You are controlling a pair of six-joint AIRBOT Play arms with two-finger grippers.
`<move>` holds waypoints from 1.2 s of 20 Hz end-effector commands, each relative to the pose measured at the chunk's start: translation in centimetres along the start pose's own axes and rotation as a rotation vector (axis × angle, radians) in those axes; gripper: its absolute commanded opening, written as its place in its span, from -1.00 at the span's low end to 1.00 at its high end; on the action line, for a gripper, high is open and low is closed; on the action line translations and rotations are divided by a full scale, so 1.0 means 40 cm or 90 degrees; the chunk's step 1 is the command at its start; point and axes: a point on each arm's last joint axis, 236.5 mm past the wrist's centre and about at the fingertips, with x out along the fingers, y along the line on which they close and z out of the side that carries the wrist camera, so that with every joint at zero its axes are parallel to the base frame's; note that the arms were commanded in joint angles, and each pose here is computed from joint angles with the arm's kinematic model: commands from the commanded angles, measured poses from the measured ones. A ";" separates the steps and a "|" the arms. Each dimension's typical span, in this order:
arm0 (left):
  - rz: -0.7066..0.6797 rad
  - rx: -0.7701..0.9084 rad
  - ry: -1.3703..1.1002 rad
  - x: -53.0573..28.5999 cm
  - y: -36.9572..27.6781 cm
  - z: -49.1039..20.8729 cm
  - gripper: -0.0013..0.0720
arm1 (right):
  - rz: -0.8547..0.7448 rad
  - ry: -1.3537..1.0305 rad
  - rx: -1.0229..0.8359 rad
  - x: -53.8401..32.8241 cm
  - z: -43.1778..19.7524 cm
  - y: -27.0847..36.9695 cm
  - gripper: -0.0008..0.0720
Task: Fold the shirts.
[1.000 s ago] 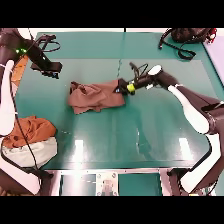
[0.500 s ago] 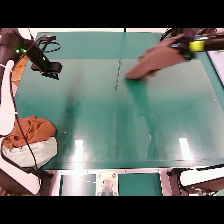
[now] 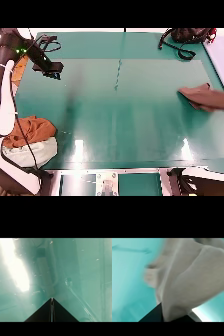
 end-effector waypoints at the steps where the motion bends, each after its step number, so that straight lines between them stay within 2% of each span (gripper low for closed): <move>1: -0.006 0.002 -0.003 -0.001 -0.006 0.002 -0.90 | -0.096 -0.028 0.168 -0.018 -0.112 -0.315 -0.94; 4: -0.006 0.002 -0.002 -0.001 -0.006 0.002 -0.90 | -0.116 0.005 0.267 0.061 -0.266 -0.458 -0.94; 7: -0.006 0.002 -0.002 -0.001 -0.006 0.002 -0.90 | -0.130 0.008 0.271 0.128 -0.327 -0.508 -0.92; 9: -0.007 0.002 -0.002 -0.001 -0.007 0.002 -0.90 | -0.133 0.024 0.266 0.130 -0.341 -0.509 0.27; 10: -0.007 0.002 -0.002 -0.001 -0.008 0.002 -0.90 | -0.150 0.046 0.253 0.112 -0.352 -0.515 0.33; 13: -0.008 0.017 -0.002 -0.001 -0.008 0.001 -0.90 | -0.274 0.091 0.271 -0.016 -0.357 -0.572 0.31; 14: -0.007 0.028 -0.005 -0.005 -0.009 0.003 -0.90 | -0.276 0.084 0.271 -0.058 -0.329 -0.554 0.05; 15: -0.004 0.033 -0.018 -0.018 -0.010 0.009 -0.91 | -0.258 0.066 0.260 -0.086 -0.293 -0.515 -0.31; 17: 0.007 0.039 -0.076 -0.073 -0.017 0.037 -0.91 | -0.197 0.005 0.202 -0.110 -0.202 -0.383 -0.65; 18: 0.012 0.039 -0.099 -0.106 -0.023 0.042 -0.90 | -0.146 -0.028 0.155 -0.103 -0.160 -0.284 -0.92; 21: 0.014 0.016 -0.128 -0.174 -0.041 0.028 -0.91 | 0.004 -0.042 -0.031 -0.040 -0.140 0.047 -0.93; 24: -0.011 -0.007 -0.103 -0.165 -0.068 -0.031 -0.91 | 0.063 0.039 -0.250 0.042 -0.305 0.278 -0.93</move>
